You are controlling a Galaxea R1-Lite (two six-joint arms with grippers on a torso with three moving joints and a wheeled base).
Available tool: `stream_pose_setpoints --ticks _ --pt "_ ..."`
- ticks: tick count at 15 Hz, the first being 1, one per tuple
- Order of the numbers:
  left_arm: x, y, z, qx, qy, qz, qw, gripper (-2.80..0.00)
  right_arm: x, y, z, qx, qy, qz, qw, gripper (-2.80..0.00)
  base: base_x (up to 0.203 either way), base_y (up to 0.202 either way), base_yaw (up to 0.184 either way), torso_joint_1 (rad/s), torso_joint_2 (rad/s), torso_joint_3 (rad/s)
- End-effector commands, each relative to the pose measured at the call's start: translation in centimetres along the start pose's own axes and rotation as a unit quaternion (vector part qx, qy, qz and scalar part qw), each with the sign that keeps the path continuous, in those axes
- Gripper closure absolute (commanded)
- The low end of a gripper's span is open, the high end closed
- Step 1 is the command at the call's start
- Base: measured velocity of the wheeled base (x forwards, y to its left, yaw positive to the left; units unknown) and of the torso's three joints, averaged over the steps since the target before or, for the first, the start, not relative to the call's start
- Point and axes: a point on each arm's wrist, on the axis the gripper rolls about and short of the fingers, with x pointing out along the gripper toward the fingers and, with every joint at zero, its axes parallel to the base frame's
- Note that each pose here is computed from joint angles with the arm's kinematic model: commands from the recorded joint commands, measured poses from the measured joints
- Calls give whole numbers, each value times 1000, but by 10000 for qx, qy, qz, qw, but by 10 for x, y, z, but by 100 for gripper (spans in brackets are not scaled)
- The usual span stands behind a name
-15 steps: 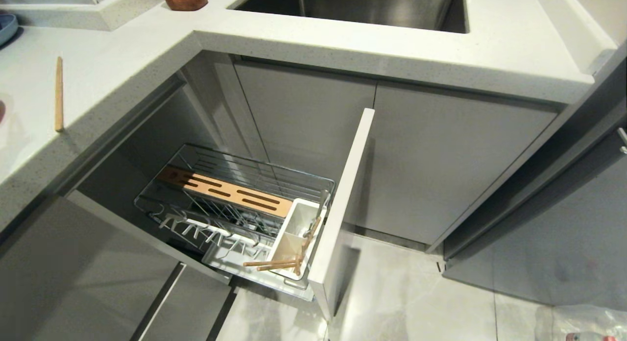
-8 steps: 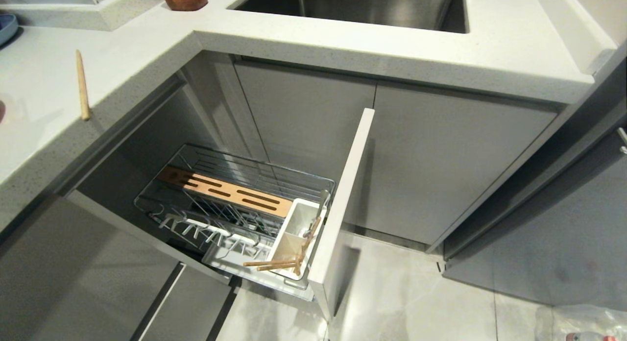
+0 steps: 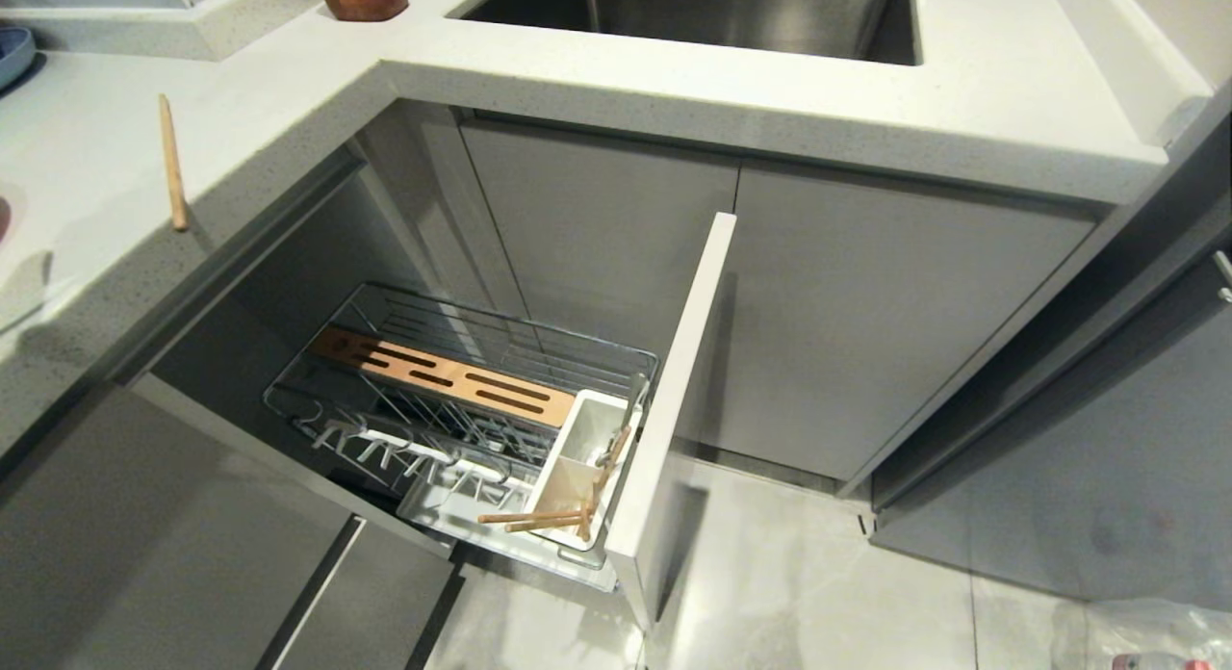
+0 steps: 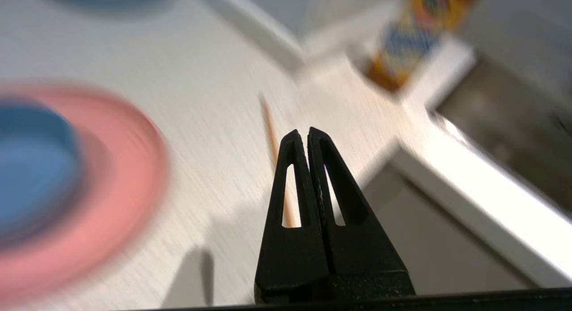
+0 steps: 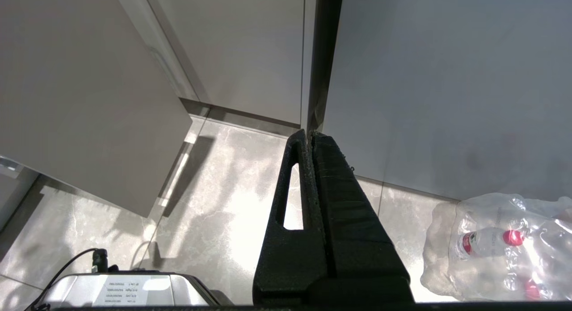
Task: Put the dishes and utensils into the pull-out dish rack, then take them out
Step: Take the chopsticks out of the cupboard
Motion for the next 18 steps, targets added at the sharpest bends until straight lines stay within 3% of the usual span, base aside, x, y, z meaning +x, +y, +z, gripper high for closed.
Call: stream_pose_setpoints --ticks 1,3,5,10,15,16,18 --pt "2 -10 -16 -60 738 -180 9971 0 0 0 0 0 8 2 10000 0 0 0 0 0 0 0" --pt "3 -21 -41 -163 1588 -308 9867 0 0 0 0 0 8 2 10000 0 0 0 0 0 0 0" --pt "1 -33 -66 -176 2367 -400 9706 0 0 0 0 0 8 2 10000 0 0 0 0 0 0 0" --pt "-10 -51 -135 54 4213 -22 9069 0 0 0 0 0 8 2 10000 0 0 0 0 0 0 0" --pt "-19 -44 -194 373 5188 487 8527 0 0 0 0 0 8 2 10000 0 0 0 0 0 0 0" --pt "-20 -42 -203 425 5360 544 8414 -280 0 0 0 0 8 2 10000 0 0 0 0 0 0 0" --pt "-22 -41 -220 441 5714 562 8175 -280 0 0 0 0 11 2 10000 0 0 0 0 0 0 0"
